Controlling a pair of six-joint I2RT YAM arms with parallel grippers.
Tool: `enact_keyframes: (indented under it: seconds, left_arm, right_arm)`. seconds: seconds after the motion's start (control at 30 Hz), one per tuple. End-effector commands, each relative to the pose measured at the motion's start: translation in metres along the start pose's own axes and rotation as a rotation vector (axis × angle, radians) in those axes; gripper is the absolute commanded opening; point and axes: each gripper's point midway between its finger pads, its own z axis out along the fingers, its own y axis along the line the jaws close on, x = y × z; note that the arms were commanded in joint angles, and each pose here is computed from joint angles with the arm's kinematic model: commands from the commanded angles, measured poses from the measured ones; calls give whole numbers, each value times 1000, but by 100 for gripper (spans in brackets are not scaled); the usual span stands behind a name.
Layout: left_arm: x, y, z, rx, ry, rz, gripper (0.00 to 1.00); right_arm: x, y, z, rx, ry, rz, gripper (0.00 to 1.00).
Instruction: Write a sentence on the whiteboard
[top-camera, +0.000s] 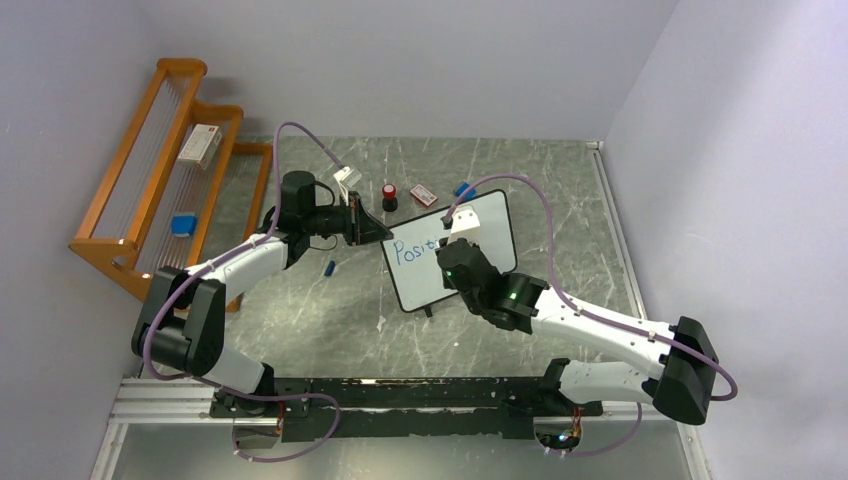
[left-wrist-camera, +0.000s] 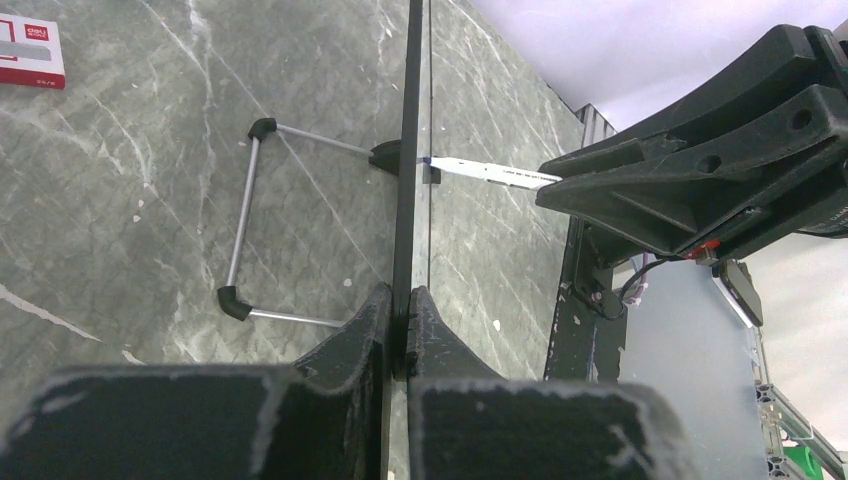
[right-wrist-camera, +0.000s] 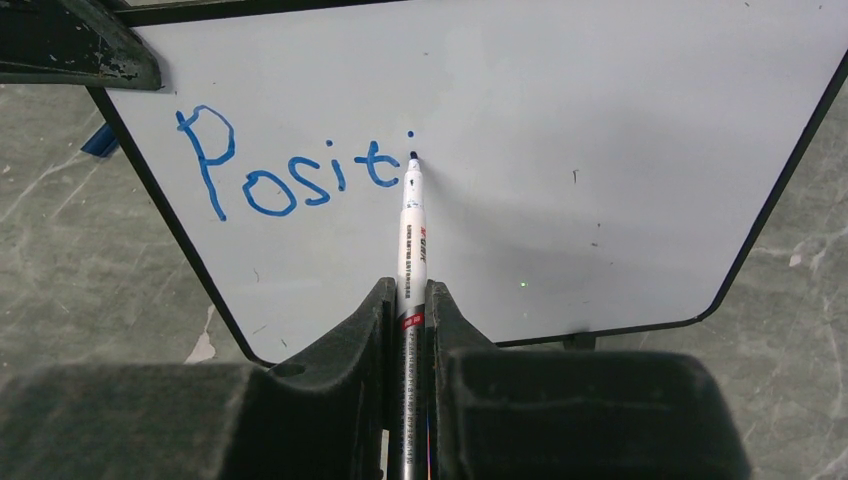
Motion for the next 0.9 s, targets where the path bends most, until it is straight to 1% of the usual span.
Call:
enact_keyframes:
  seconds: [0.0, 0.6, 0.87]
  left_arm:
    - [19, 13, 3, -32, 52, -39, 5]
    - [18, 14, 2, -41, 53, -33, 5]
    - [19, 15, 2, -48, 56, -29, 5]
  right_arm:
    - [10, -5, 0, 19, 38, 0, 0]
    - [20, -6, -2, 14, 77, -4, 0]
    - [12, -7, -5, 13, 46, 10, 0]
